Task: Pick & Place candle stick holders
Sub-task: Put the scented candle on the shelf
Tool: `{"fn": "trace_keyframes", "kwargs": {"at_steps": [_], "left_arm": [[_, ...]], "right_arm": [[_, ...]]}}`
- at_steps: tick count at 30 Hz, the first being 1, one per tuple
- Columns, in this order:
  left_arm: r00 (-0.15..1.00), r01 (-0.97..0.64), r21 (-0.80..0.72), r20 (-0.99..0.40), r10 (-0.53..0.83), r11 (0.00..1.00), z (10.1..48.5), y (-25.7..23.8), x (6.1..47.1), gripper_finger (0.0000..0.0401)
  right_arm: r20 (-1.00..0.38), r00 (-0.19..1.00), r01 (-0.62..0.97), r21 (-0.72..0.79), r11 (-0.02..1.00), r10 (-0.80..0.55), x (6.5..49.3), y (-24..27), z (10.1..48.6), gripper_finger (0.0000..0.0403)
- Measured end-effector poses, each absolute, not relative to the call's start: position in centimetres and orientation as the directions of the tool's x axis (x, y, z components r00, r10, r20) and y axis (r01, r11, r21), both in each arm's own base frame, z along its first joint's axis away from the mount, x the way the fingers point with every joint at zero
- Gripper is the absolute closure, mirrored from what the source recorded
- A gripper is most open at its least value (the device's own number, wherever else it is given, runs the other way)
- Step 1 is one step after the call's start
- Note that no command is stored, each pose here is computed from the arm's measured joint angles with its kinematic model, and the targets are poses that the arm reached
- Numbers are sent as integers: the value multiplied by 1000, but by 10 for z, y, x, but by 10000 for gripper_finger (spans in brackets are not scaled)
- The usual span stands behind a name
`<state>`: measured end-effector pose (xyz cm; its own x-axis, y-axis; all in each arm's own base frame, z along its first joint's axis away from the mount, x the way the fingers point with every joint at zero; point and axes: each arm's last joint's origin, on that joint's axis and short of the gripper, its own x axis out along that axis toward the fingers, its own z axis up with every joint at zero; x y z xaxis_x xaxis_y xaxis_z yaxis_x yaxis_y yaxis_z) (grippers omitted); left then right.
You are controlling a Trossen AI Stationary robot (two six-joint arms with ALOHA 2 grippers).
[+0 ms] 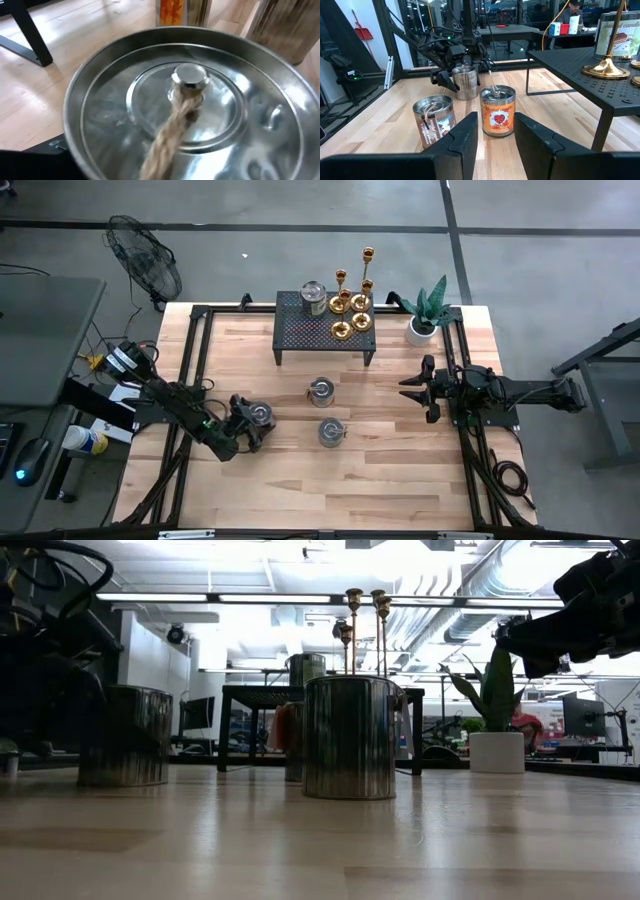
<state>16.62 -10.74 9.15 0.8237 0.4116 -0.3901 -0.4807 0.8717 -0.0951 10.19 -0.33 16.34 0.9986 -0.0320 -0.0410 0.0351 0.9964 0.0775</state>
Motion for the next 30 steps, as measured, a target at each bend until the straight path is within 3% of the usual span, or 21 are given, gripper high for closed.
{"fn": "trace_keyframes", "kwargs": {"at_steps": [9,15,30], "left_arm": [[811,-512,-98,-384,443,853,94,-104,172,12],[805,-516,-89,-390,447,852,95,-104,174,47],[808,-511,-94,-393,440,855,96,-105,176,46]], "right_arm": [[-41,999,36,78,996,-32,102,-3,164,285],[-41,999,35,78,996,-32,102,-3,163,285],[-41,999,35,78,996,-32,102,-3,164,285]]}}
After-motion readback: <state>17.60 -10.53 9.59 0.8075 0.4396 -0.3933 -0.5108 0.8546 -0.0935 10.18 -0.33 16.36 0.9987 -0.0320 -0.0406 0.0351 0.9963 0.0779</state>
